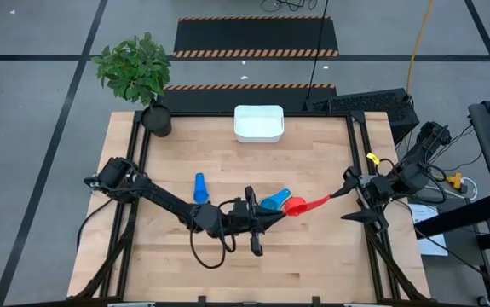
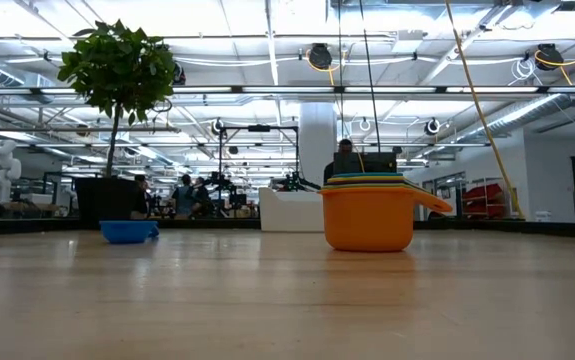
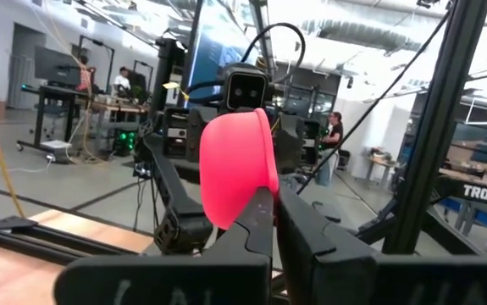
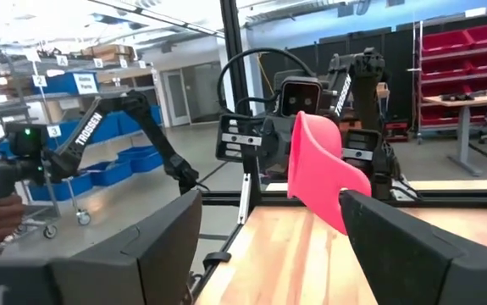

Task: Nest measuring cups in basket
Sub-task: Stack the red measuring cup on top of the light blue measuring cup

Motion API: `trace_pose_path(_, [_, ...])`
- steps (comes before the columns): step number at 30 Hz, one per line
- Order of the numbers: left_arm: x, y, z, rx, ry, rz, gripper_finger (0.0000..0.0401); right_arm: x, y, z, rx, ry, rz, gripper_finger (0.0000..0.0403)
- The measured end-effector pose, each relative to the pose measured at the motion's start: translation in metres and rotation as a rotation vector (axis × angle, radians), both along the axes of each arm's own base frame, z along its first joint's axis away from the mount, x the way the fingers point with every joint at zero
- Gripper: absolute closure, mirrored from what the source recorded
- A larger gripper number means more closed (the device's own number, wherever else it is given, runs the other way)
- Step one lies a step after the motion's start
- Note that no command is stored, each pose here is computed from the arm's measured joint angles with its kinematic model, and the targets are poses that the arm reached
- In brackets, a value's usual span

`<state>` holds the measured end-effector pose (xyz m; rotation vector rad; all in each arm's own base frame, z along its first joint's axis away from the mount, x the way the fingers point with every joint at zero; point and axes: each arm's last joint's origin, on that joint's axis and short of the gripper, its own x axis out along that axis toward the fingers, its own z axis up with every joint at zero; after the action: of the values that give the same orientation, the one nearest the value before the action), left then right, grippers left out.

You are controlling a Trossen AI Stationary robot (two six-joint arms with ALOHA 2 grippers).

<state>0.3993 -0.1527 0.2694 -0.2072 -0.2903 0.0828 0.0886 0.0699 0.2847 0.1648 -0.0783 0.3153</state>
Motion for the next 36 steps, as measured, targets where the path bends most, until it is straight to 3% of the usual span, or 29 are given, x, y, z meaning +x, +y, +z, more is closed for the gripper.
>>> trace_pose_path(11, [-0.0009,-0.0027,-0.0008,0.018,0.011,0.005,0.0398,-0.001,-0.0009,0.0007,0.05,0.009,0.007,0.0114])
trace_pose_path(36, [-0.0009,-0.0038,-0.002,0.042,0.025,0.008,0.04,-0.0024,-0.0016,-0.0016,0.033,0.057,0.013,0.0113])
